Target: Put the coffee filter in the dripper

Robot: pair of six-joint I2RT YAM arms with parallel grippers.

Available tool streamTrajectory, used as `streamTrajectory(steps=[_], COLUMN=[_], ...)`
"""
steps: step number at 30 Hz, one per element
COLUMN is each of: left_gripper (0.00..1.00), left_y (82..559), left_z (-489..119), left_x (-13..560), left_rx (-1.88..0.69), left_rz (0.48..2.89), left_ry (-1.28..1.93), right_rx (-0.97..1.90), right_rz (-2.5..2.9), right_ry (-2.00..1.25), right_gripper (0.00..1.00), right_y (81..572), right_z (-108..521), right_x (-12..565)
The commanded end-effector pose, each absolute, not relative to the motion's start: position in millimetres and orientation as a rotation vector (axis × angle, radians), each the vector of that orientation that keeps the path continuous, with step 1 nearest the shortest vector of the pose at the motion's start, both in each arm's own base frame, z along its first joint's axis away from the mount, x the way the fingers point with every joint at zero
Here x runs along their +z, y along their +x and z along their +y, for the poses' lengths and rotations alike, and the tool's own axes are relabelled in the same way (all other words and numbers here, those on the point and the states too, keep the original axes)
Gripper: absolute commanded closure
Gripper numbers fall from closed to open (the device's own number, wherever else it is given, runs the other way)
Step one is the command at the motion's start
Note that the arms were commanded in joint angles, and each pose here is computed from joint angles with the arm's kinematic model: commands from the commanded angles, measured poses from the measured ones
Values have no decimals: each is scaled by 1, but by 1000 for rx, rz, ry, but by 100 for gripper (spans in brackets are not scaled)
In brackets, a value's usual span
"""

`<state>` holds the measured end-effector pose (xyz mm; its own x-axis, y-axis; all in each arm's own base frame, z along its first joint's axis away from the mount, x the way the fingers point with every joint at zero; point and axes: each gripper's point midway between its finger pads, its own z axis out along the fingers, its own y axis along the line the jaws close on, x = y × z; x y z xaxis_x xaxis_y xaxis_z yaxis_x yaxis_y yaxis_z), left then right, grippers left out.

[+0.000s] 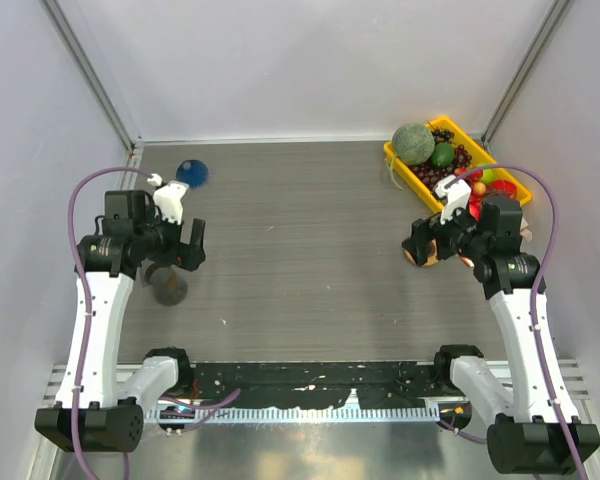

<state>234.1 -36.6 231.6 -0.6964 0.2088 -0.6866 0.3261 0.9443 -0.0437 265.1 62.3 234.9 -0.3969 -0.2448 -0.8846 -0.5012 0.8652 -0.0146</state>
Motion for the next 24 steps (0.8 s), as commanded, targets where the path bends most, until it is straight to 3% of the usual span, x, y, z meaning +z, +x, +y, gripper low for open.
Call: streamTrajectory(steps=[1,12,24], left_gripper=[1,1,1], left_y=[227,185,147], left_z=[-41,46,119], left_x=[253,257,185], left_rx=[-271,-43,-20], left_rz=[2310,2401,2606], left_ry=[531,665,971], right_rx=[459,527,544], right_rz=[2034,2061,2071], right_ry=[-661,-743,-751], right_gripper=[5,4,5], right_y=[255,249,252], right_z=[81,100,105], right_x=[230,218,217])
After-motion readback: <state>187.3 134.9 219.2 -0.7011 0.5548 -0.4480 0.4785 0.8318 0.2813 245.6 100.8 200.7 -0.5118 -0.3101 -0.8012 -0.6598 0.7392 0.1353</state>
